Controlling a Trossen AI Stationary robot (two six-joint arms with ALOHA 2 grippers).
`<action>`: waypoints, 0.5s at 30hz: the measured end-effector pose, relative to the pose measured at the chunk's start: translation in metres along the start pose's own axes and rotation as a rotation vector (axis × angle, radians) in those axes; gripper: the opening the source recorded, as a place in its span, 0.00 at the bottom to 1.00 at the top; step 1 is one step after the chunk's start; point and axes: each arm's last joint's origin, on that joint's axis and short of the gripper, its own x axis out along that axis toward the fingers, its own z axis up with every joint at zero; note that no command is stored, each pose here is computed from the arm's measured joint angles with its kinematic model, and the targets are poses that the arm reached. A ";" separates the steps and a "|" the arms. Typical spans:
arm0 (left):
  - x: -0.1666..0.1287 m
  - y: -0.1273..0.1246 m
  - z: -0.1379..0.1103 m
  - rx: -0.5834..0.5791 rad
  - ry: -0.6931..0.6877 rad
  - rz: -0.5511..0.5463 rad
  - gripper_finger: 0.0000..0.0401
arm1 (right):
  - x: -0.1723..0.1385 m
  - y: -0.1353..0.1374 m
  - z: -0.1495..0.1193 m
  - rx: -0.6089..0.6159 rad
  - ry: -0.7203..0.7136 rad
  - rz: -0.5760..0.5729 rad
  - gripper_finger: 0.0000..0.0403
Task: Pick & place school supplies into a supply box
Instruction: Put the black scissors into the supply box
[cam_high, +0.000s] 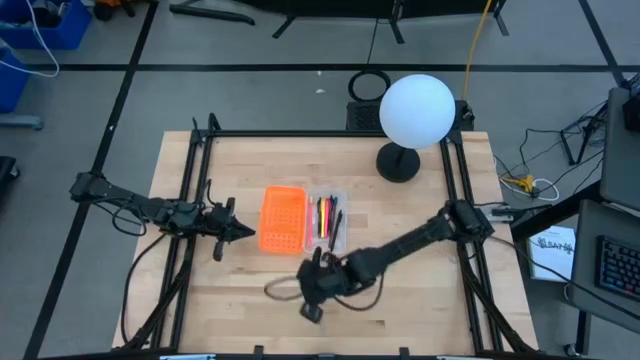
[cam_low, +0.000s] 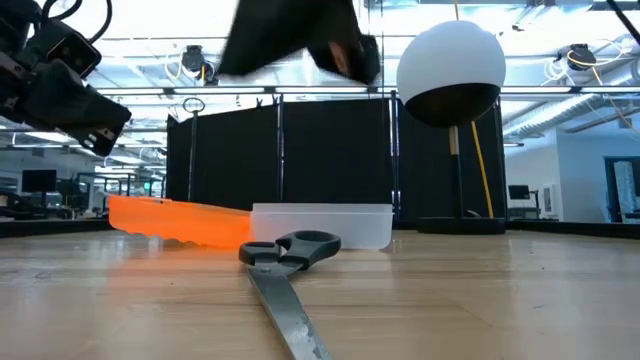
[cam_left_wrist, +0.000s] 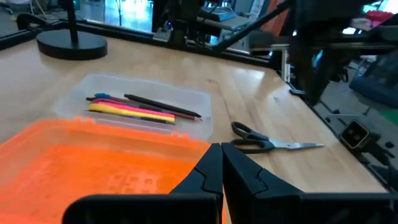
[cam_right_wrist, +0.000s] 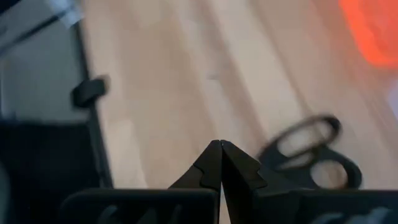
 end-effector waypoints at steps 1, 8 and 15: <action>0.000 0.000 0.000 0.002 0.001 0.001 0.02 | 0.003 -0.008 0.003 0.073 0.004 -0.017 0.00; 0.000 0.001 0.000 0.034 -0.005 0.046 0.02 | 0.020 -0.049 0.015 0.360 0.086 -0.034 0.01; 0.000 0.002 -0.001 0.122 0.001 0.048 0.02 | 0.023 -0.053 0.017 0.605 0.109 -0.005 0.18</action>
